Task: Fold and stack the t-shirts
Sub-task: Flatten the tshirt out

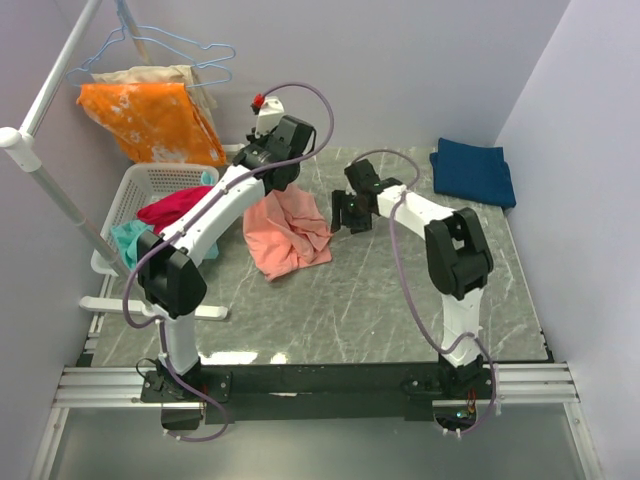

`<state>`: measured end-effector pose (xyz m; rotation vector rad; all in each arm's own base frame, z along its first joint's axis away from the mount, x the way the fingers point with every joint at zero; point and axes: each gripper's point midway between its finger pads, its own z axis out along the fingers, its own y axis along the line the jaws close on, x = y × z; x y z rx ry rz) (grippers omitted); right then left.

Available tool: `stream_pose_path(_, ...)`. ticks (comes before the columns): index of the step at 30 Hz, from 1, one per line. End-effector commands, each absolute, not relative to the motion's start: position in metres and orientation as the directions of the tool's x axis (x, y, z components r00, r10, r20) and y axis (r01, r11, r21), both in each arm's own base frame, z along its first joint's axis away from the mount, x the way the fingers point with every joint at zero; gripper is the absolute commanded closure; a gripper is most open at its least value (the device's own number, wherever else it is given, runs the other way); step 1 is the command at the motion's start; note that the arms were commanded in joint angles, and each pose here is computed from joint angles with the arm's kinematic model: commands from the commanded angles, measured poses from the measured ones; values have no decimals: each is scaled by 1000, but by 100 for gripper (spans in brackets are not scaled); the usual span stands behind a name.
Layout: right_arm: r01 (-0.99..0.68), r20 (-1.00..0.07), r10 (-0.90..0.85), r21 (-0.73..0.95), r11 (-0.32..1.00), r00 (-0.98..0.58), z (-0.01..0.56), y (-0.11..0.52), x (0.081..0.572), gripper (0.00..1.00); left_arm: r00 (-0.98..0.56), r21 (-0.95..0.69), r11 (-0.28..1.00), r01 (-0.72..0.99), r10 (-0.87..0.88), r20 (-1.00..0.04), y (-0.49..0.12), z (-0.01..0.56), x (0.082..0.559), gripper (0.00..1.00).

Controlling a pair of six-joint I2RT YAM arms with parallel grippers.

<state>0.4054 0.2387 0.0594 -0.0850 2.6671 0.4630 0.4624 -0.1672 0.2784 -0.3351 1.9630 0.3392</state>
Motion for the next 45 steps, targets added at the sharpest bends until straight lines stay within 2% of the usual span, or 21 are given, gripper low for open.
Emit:
stream_pose_path(1,-209,-457,-44,316,926,-888,62,263,415,34,-323,-5,913,-407,-149,-935,-153,310,455,99)
stream_pose_path(11,-277,-473,-86,350,895,-877,67,298,414,34,-345,1,905,-425,-161,-925,-142,302,454,99)
stream_pose_path(15,-280,-445,-103,354,892,-890,55,306,416,35,-353,2,904,-427,-165,-921,-139,299,454,99)
stream_pose_path(18,-292,-428,-116,373,881,-897,48,312,413,47,-351,-1,901,-434,-170,-921,-136,300,453,99)
stream_pose_path(19,-293,-424,-117,377,879,-898,46,314,413,60,-354,2,901,-434,-169,-920,-136,299,453,99)
stream_pose_path(21,-292,-415,-119,383,876,-902,44,315,413,72,-351,1,898,-441,-171,-921,-133,300,452,99)
stream_pose_path(22,-290,-407,-122,380,878,-905,43,315,411,88,-353,2,898,-440,-171,-920,-133,299,452,99)
stream_pose_path(23,-283,-409,-119,369,885,-905,42,313,413,96,-353,5,896,-444,-170,-920,-132,300,451,99)
stream_pose_path(24,-281,-416,-116,362,889,-902,46,311,412,100,-350,4,895,-446,-171,-921,-130,300,451,99)
stream_pose_path(29,-236,-497,-75,269,934,-864,84,286,418,100,-344,6,893,-449,-167,-924,-125,307,450,99)
stream_pose_path(37,37,-705,14,-18,999,-709,192,172,442,100,-309,-15,894,-448,-171,-936,-115,335,450,99)
stream_pose_path(40,141,-759,66,-35,989,-648,233,123,449,100,-300,-21,909,-417,-160,-940,-116,346,450,99)
stream_pose_path(45,255,-849,181,56,965,-497,309,68,445,100,-292,-28,948,-318,-126,-948,-127,369,450,99)
